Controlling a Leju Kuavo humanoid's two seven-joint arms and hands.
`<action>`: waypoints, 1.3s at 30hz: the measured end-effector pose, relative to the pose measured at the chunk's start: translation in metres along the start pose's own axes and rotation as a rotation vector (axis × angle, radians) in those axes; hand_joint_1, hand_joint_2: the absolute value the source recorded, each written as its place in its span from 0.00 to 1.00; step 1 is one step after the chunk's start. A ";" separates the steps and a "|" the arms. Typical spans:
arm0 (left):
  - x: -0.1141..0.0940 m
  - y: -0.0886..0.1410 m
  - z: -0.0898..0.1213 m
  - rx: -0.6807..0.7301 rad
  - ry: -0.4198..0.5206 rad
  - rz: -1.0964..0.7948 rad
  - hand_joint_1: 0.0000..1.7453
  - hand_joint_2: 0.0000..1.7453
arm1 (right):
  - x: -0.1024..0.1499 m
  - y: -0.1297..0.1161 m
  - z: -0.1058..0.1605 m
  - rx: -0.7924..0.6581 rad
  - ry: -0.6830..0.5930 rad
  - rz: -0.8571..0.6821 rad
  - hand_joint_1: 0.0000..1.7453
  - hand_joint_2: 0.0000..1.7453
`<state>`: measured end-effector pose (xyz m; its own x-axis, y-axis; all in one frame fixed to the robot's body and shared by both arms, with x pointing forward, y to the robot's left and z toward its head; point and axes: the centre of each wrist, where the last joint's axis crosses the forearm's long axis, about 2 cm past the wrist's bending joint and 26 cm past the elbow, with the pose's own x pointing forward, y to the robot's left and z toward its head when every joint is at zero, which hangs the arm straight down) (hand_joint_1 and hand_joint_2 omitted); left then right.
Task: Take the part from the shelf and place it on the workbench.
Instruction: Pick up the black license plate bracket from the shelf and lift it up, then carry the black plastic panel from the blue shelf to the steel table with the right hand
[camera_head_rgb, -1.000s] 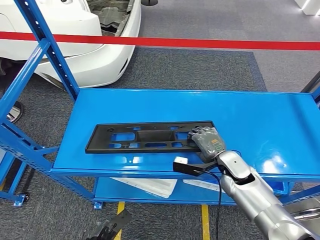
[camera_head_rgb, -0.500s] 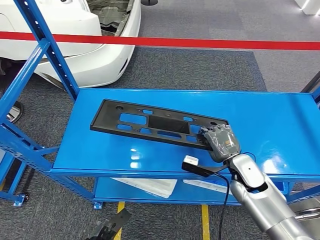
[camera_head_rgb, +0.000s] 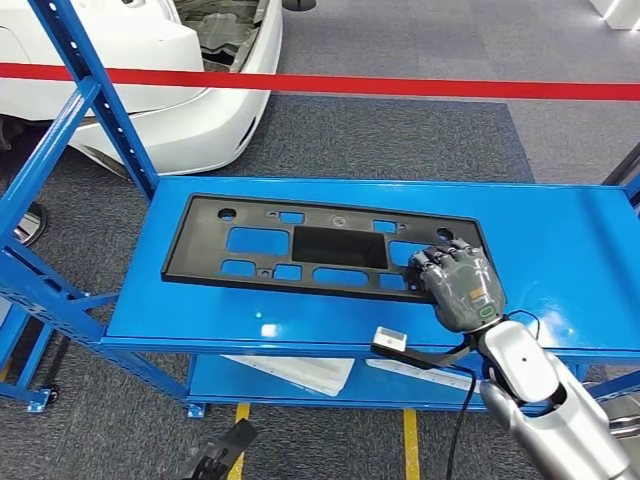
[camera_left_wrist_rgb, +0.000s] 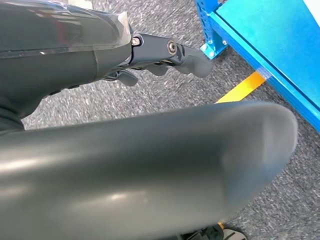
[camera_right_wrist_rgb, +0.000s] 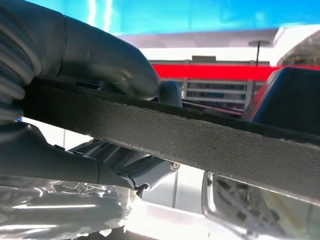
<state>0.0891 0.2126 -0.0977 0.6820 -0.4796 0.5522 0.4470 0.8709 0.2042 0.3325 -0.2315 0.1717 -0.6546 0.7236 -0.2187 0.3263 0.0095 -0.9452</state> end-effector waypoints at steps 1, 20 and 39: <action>-0.001 0.000 0.001 0.001 -0.003 0.010 0.00 0.00 | 0.005 -0.002 0.004 -0.022 0.003 0.008 1.00 1.00; -0.017 -0.006 0.008 0.019 0.000 0.128 0.00 0.75 | 0.120 -0.014 0.072 -0.346 0.082 -0.049 1.00 1.00; -0.019 -0.005 0.009 0.017 0.002 0.133 0.00 1.00 | 0.127 -0.018 0.072 -0.367 0.124 -0.089 1.00 1.00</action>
<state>0.0684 0.2181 -0.1024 0.7354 -0.3602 0.5740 0.3432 0.9283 0.1428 0.1946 -0.1889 0.1433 -0.6110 0.7868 -0.0875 0.5085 0.3055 -0.8050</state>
